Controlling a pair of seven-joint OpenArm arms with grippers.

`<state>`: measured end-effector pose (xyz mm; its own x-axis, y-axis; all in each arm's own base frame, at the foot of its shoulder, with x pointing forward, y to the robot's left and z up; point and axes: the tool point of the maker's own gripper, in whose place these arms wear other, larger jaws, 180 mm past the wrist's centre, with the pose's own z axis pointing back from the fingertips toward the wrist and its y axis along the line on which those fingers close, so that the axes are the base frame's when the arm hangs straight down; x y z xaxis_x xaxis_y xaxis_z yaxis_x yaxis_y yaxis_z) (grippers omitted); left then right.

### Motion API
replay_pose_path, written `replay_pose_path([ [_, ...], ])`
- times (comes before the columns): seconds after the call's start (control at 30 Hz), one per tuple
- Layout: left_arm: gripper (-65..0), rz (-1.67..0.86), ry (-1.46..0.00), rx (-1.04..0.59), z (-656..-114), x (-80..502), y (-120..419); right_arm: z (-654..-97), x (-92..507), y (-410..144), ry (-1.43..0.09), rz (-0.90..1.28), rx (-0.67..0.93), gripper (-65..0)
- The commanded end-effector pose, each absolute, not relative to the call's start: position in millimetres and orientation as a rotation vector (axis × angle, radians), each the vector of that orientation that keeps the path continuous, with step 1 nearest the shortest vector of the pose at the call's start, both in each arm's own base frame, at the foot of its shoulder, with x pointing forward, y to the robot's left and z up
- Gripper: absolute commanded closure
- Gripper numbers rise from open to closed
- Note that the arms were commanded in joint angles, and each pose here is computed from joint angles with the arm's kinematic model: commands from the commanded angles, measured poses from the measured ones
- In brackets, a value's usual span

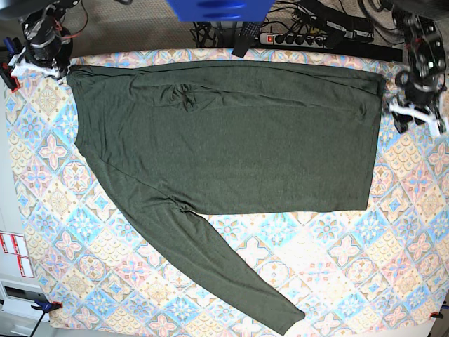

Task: Fold the T-shirt properly
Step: 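Move both grippers back down over the folded shirt to new grasp points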

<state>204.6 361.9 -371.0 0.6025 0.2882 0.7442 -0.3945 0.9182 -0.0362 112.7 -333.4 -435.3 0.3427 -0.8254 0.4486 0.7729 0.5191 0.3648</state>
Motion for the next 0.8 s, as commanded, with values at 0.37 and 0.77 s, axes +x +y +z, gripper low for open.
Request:
replay_pose_path([
  [0.37,-33.3,0.402,-0.887,0.07,-345.4,310.8,379.1,-398.4,224.1,-258.6,-0.767,-0.711,0.293,-20.7],
  [0.77,-33.7,0.492,-0.776,-0.037,-387.8,384.1,373.5,-398.0,256.9,-212.1,-0.746,-0.52,0.31,-21.0],
])
